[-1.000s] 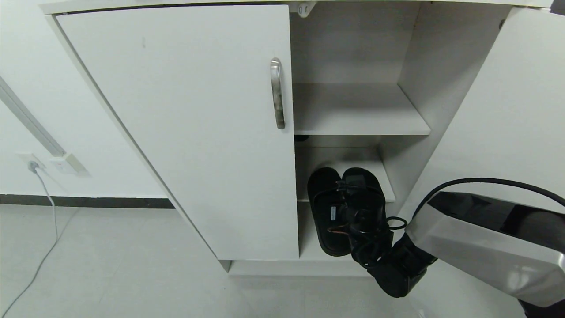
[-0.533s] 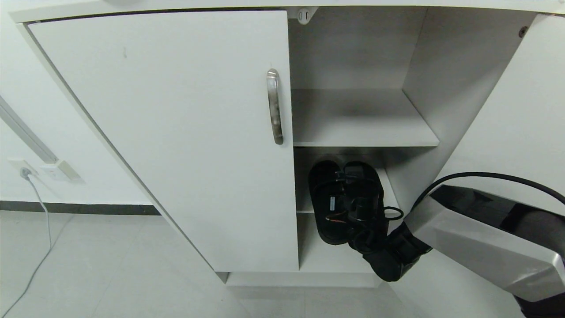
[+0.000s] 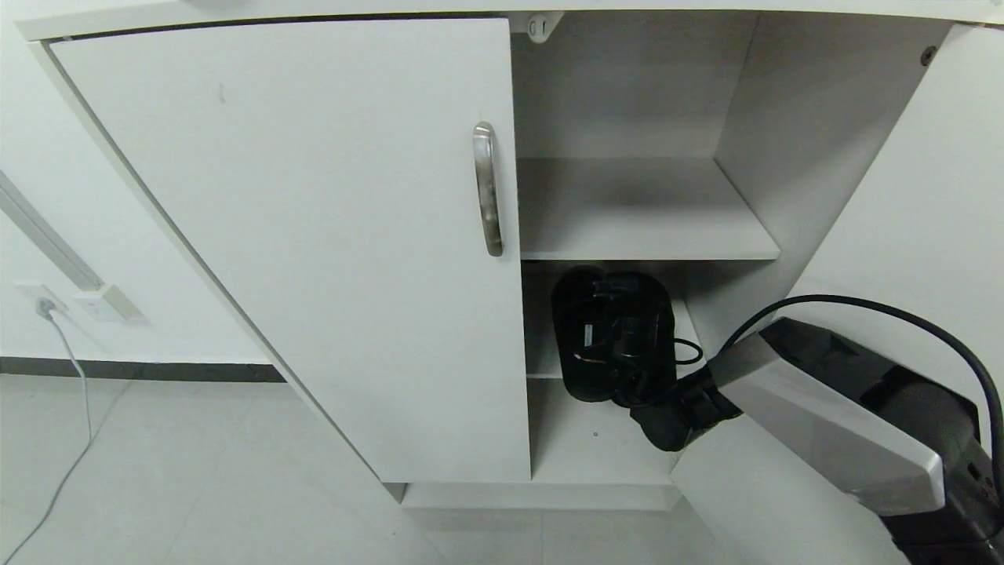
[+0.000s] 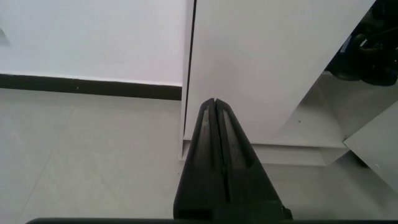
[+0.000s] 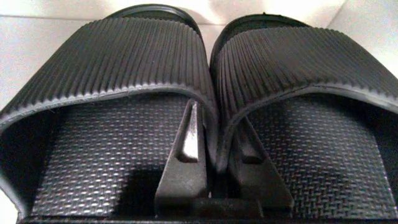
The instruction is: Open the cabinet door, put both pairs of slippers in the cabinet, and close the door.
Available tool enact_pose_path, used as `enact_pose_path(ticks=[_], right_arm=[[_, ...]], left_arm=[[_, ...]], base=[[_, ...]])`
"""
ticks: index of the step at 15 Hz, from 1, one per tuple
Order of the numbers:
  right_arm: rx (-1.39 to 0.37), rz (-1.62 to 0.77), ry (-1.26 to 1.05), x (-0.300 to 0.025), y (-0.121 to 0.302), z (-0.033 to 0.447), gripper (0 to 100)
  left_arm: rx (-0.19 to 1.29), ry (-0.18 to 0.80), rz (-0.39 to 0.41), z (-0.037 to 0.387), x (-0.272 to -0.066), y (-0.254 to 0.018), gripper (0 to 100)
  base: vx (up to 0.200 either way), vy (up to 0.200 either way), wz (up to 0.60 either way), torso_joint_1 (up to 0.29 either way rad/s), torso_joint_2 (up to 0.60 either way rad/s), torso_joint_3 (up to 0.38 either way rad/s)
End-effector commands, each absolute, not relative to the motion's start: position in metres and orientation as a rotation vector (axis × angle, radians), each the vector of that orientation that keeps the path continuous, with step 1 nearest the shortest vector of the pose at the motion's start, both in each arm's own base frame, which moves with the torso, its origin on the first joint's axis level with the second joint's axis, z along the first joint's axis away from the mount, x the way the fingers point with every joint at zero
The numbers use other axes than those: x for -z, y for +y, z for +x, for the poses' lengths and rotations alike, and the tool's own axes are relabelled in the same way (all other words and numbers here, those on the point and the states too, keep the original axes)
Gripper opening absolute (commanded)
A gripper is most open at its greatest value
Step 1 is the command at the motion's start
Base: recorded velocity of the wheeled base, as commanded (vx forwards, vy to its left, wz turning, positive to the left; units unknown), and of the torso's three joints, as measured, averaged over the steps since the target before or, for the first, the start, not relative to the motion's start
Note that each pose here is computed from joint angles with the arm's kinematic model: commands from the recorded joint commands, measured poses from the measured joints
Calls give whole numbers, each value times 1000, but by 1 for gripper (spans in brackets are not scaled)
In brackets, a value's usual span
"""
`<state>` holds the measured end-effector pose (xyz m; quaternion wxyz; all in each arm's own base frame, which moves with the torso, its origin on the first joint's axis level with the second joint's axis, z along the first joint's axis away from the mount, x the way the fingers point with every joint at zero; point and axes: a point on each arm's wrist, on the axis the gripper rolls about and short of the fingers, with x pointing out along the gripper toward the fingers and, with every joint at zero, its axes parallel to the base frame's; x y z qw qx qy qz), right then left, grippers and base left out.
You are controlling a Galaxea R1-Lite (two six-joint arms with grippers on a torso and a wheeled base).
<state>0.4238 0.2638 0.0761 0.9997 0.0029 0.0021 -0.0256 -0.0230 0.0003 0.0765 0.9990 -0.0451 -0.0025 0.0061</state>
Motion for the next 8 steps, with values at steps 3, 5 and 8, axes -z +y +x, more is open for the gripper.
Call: enact_pose_path(ticks=[3,5,8], right_arm=[[51,17,-12,-79,260,442,0],[60,19,-16,-87,259,451,0],[61,16,-11,-90,258,457,0]], left_arm=[[-12,-4,-91,-23,-77,0,0],[-12,-4,-91,-23,-77,0,0],[-12,-5,-91,-23,-76,0,0]], base=[[0,0,0,0,0,0],[0,0,0,0,0,0],[0,0,0,0,0,0]])
